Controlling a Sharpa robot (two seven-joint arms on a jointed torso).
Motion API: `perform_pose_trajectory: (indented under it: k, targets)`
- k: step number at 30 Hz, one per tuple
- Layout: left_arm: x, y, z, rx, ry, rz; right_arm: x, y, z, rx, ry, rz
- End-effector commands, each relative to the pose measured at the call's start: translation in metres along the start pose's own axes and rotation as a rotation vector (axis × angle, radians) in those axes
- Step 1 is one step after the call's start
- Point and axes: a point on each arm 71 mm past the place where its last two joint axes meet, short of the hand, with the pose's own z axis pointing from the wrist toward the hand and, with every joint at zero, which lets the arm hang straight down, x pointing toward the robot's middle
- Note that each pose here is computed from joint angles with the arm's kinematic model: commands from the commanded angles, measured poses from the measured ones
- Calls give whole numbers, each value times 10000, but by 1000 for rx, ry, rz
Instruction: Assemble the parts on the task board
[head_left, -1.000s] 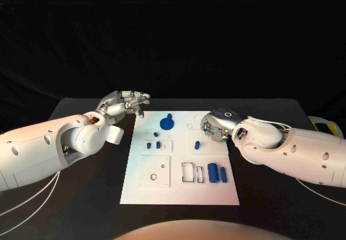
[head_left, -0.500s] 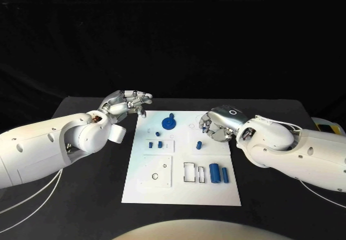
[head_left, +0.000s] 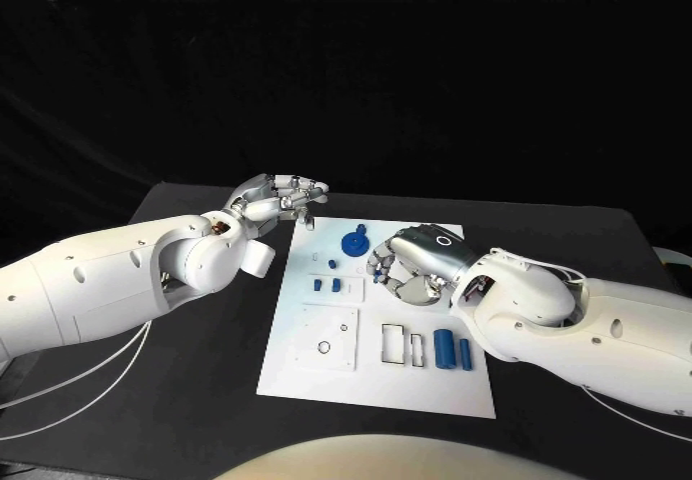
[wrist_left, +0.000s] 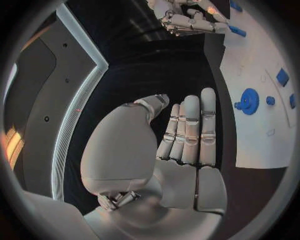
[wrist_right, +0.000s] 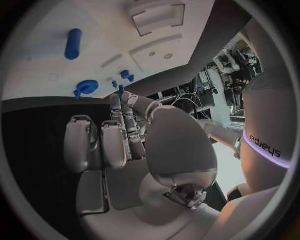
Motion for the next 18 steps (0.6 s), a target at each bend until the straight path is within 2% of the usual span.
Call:
perform_pose_trajectory:
  k: [1,18]
  targets:
    - [29,-7,10,5,19,-13,53,83,19,-32,-11,19]
    - [76,-2,35,5,28,-16,533,340,103,-71,11,82]
